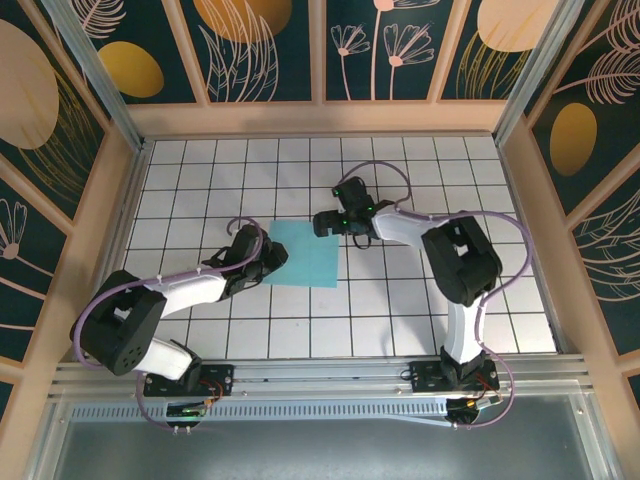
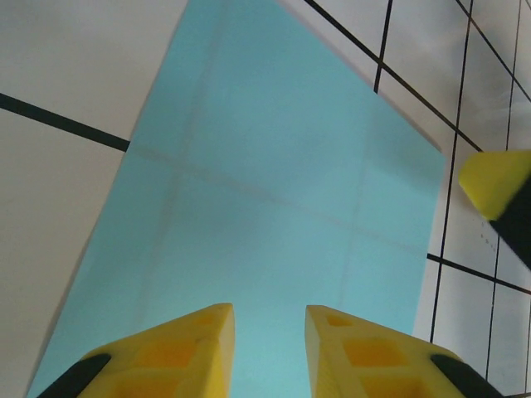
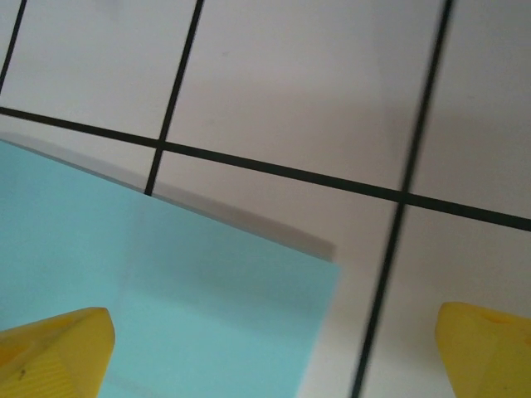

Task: Fold a paper plane with a square sheet of paper (fold left side to right side)
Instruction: Move the square sheet of paper to the center of the table, then pick up the square sheet of paper from the center of the table.

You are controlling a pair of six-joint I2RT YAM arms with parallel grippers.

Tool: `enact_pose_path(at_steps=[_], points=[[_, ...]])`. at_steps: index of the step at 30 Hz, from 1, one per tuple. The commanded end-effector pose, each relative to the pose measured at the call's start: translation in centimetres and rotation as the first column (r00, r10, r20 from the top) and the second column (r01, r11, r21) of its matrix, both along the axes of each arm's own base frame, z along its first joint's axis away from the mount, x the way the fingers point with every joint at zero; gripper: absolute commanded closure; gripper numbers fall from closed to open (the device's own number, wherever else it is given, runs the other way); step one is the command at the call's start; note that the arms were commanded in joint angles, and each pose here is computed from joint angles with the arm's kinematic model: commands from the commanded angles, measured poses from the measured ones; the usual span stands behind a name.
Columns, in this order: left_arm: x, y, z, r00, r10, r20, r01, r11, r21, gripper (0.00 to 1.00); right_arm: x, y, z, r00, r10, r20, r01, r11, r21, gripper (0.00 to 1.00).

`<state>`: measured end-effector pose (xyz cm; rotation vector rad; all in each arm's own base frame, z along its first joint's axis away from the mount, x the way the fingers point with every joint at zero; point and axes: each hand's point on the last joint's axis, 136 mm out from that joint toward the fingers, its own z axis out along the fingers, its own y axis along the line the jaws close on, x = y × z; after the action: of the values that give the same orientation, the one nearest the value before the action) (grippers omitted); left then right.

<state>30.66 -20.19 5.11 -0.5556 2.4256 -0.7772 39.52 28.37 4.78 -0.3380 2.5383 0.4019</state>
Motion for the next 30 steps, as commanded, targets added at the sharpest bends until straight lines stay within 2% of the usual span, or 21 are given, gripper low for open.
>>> enact_pose_path(at_steps=[1, 6, 21, 30], points=[[-0.2, 0.1, -0.7, 0.999, -0.036, -0.014, 0.036, 0.999, 0.010, 0.74, 0.9, 0.7, 0.2, 1.000, 0.004, 0.028, -0.002, 0.998, -0.069, 0.02], [-0.3, 0.3, -2.0, 0.998, -0.037, -0.046, 0.038, 0.999, 0.028, 0.75, 0.5, 2.2, -0.9, 1.000, 0.026, -0.003, -0.026, 0.997, -0.076, 0.05], [-1.1, 0.5, -4.5, 0.993, -0.046, -0.108, 0.051, 0.997, 0.050, 0.79, -0.7, 3.2, -3.5, 0.997, 0.053, -0.057, -0.059, 0.992, -0.111, 0.04], [-1.1, 0.3, -4.7, 0.993, -0.046, -0.111, 0.051, 0.998, 0.039, 0.79, -2.3, 4.3, -2.7, 0.993, 0.084, -0.079, -0.092, 0.990, -0.103, 0.08]])
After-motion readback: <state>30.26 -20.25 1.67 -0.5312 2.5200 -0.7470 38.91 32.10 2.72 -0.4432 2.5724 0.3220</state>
